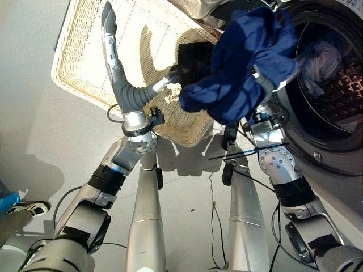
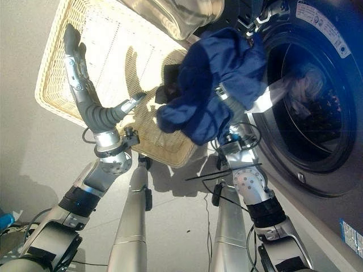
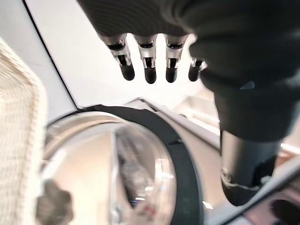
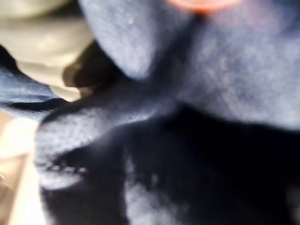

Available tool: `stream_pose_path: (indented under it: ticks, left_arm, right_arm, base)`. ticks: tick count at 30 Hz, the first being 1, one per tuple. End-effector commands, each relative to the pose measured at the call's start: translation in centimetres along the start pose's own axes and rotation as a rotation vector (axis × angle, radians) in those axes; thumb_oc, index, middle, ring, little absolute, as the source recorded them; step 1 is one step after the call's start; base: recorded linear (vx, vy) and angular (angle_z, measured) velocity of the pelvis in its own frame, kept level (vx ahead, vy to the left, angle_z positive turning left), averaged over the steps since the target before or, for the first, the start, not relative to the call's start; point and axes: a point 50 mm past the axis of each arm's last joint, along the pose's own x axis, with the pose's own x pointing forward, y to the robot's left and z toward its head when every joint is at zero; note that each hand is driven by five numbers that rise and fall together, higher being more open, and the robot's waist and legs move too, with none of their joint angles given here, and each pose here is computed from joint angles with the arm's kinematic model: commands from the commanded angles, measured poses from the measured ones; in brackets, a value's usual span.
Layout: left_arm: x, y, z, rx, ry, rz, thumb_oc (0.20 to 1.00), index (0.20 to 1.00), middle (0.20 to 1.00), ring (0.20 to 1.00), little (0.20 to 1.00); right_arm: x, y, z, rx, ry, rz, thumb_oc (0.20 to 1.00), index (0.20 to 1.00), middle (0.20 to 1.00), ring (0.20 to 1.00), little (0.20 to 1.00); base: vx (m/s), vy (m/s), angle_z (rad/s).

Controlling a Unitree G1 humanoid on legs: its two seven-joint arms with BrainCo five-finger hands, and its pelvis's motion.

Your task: Put the clothes into the washing machine.

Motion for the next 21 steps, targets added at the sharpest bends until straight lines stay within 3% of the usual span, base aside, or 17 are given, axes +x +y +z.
stream_pose_path:
  ticks: [1, 4, 9, 16, 21]
  left_arm:
    - [2.0, 1.0, 0.0, -0.013, -0.019, 0.100, 1.000, 1.000, 1.000, 1.000, 1.000]
    - [1.6, 1.6, -2.1, 0.069, 0.066, 0.116, 1.000, 1.000, 1.000, 1.000, 1.000]
    - [1.4, 1.9, -3.8, 0.132, 0.138, 0.118, 1.000, 1.000, 1.000, 1.000, 1.000]
    - [1.0, 2.0, -6.2, 0.232, 0.244, 0.080, 1.000, 1.000, 1.000, 1.000, 1.000]
    - [0.9, 2.4, -7.6, 0.273, 0.321, 0.042, 1.000, 1.000, 1.000, 1.000, 1.000]
  right_arm:
    - [0.6, 0.2, 2.4, 0.023, -0.156, -0.027, 0.200, 0.200, 0.200, 0.200, 0.200]
    - [0.1, -3.2, 4.0, 0.007, -0.212, -0.193, 0.200, 0.200, 0.200, 0.200, 0.200]
    - [-0.4, -6.0, 5.1, 0.003, -0.236, -0.326, 0.200, 0.200, 0.200, 0.200, 0.200]
    - [-2.0, -11.0, 5.7, -0.053, -0.147, -0.660, 0.200, 0.200, 0.200, 0.200, 0.200]
    - [-3.2, -14.4, 8.9, -0.304, -0.105, -1.001, 0.200, 0.200, 0.200, 0.200, 0.200]
  base:
    - [-0.01, 0.036, 0.00]
    - [-0.01, 0.023, 0.00]
    - [0.00, 0.000, 0.00]
    - [0.00, 0.008, -0.02]
    - [0.00, 0.011, -0.01]
